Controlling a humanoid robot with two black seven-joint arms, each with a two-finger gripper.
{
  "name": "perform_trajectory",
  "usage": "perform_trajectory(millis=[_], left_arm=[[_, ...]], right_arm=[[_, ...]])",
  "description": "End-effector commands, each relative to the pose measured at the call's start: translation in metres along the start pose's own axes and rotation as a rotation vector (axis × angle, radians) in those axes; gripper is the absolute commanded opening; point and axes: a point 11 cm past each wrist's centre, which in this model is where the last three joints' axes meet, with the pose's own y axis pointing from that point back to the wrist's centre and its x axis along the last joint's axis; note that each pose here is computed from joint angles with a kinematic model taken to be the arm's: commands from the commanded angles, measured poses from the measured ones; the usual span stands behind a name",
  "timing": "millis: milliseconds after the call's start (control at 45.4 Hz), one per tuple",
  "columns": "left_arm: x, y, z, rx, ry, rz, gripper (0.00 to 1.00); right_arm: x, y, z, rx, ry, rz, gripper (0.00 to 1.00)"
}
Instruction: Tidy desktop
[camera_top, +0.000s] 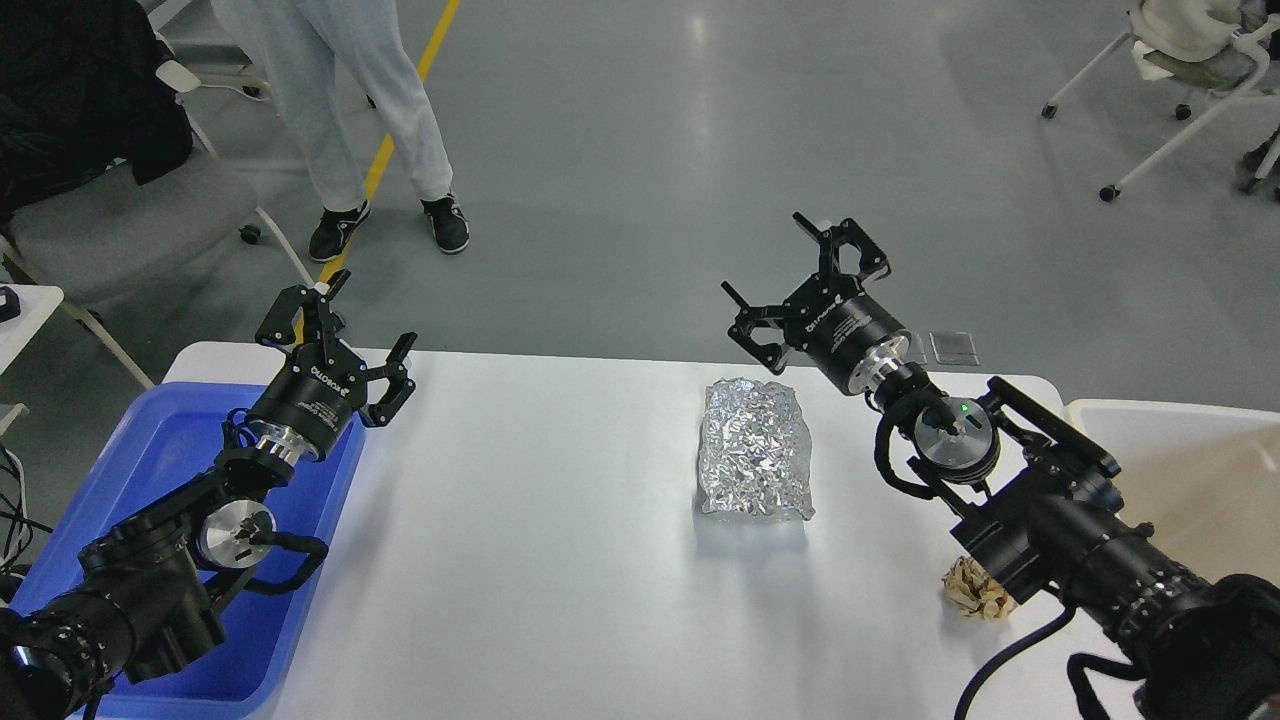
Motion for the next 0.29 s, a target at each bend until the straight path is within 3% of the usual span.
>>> perform_trajectory(millis=[0, 265], left_arm=[[0.0, 0.0, 0.0, 0.0, 0.0, 0.0, 1.0], [0.0, 0.0, 0.0, 0.0, -0.001, 0.001, 1.0]], right_arm=[[0.02, 0.018, 0.031, -0.001, -0.046, -0.005, 1.0], [0.033, 0.029, 0.041, -0.009, -0.061, 0.01, 1.0]])
